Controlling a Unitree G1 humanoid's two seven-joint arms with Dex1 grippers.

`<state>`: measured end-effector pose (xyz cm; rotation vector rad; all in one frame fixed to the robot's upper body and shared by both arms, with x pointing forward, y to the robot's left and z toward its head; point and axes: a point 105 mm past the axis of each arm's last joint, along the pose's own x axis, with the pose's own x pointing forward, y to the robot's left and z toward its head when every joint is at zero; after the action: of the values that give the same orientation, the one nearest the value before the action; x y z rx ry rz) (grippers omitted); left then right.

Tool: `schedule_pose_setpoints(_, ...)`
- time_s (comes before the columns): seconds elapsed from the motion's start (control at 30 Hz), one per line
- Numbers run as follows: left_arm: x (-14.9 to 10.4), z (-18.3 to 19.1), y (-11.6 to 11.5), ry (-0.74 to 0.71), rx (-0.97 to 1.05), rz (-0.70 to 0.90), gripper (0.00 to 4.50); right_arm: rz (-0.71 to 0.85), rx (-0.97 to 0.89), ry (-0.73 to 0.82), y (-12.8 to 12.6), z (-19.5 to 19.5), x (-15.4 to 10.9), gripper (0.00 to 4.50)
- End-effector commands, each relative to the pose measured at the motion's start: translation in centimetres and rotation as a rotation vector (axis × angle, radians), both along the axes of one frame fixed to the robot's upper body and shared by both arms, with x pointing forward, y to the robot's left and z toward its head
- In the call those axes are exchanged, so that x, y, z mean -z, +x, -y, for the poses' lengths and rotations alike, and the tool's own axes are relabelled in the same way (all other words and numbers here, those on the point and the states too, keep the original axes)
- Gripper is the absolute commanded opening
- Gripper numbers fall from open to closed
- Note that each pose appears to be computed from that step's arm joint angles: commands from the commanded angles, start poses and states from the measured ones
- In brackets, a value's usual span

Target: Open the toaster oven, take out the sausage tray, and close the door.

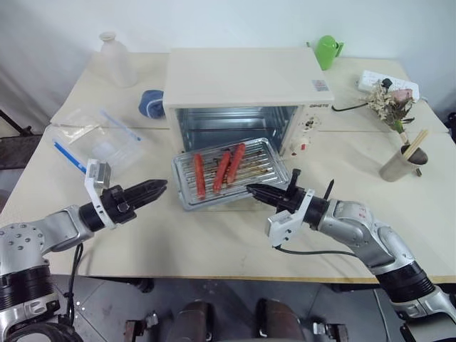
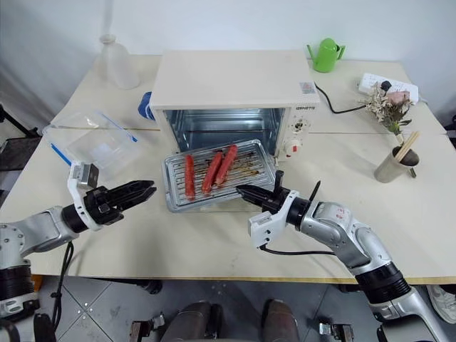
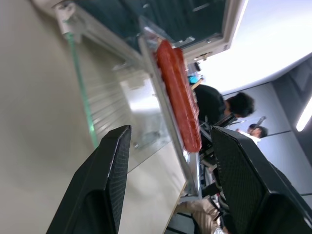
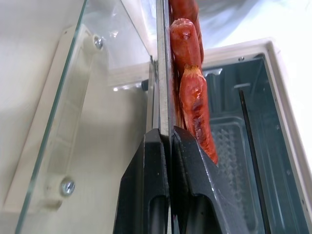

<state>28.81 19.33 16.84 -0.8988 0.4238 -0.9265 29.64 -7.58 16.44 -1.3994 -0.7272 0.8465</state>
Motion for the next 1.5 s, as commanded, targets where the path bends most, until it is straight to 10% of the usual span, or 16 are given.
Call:
schedule_pose_setpoints(0.03, -0.6, 0.9, 0.6, -0.03, 0.004, 0.033, 2.7, 0.057, -0.039, 0.037, -0.5, -0.5, -1.7, 0.0)
schedule_pose_setpoints(0.33, 0.5, 2.2, 1.5, -0.002, 0.0, -0.018, 2.7, 0.061, -0.063, 0.035, -0.9, -0.7, -1.9, 0.0)
schedule_pose_setpoints(0.67, 0.2, 3.4, 1.9, -0.057, 0.05, -0.057, 0.04, 0.082, -0.096, 0.031, -1.1, -1.2, -2.4, 0.0)
schedule_pose_setpoints(1.07, -0.4, 3.8, 1.1, -0.188, 0.052, -0.118, 0.02, -0.056, -0.115, 0.057, -0.9, -1.3, -1.8, 0.0)
schedule_pose_setpoints(1.5, -0.3, 0.6, -1.9, -0.253, -0.215, -0.086, 0.0, -0.319, -0.124, 0.153, -1.9, 1.0, -1.5, 3.93)
